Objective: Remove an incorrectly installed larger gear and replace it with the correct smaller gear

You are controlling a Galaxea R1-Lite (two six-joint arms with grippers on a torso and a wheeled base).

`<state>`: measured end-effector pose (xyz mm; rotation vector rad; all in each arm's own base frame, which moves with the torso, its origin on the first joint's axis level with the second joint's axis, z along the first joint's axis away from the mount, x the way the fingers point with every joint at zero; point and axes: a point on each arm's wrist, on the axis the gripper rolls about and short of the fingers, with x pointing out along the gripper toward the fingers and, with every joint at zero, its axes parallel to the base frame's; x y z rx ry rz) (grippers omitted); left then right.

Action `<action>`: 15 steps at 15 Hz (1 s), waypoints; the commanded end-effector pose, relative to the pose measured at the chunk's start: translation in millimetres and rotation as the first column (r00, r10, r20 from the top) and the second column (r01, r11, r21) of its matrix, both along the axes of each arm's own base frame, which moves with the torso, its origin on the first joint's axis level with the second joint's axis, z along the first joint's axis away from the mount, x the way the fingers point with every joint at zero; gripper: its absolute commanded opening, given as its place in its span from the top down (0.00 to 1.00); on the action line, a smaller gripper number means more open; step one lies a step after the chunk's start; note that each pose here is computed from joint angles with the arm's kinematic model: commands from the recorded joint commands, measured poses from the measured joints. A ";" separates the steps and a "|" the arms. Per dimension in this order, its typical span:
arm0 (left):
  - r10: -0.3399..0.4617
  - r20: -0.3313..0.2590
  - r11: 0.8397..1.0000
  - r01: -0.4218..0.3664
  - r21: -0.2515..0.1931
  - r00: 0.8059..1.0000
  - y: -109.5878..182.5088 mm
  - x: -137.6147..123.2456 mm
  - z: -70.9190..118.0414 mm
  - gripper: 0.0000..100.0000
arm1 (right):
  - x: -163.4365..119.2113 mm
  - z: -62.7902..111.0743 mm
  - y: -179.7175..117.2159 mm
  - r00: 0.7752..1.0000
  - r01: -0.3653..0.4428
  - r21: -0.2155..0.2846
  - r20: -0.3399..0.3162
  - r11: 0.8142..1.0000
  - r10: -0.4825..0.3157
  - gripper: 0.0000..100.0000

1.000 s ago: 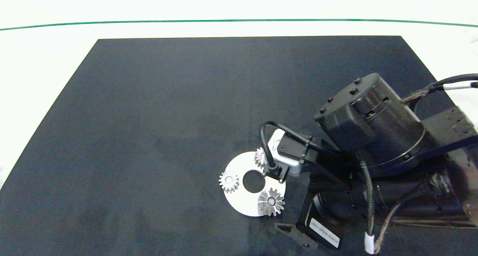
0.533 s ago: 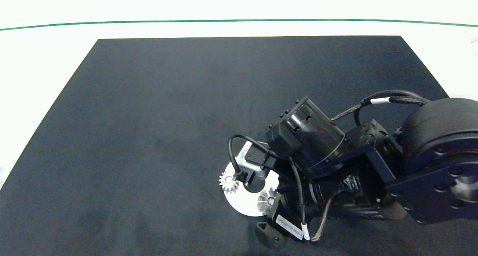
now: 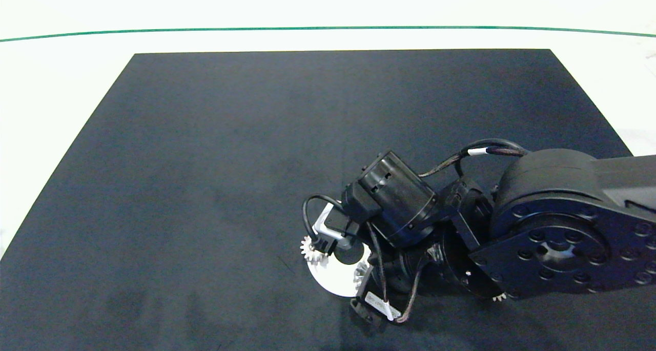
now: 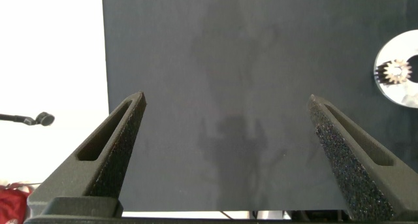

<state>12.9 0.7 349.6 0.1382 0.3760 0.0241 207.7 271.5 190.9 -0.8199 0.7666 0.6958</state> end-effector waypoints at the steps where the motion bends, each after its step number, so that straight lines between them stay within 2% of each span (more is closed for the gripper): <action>1: 0.000 -0.003 1.000 0.000 0.001 1.000 0.0 -1.0 -0.5 0.00 | 0.0 -1.3 -0.1 1.000 0.002 -0.011 0.000 1.000 -0.002 0.12; 10: 0.000 -0.001 1.000 0.000 0.001 1.000 -0.1 -1.5 -0.5 0.00 | 0.7 -14.7 3.5 1.000 -0.002 -0.054 -0.028 0.999 0.001 0.30; 15: 0.000 -0.003 1.000 0.000 0.001 1.000 -0.1 -1.5 -0.7 0.00 | 2.4 -16.4 3.9 1.000 0.001 -0.056 -0.030 0.998 -0.002 0.41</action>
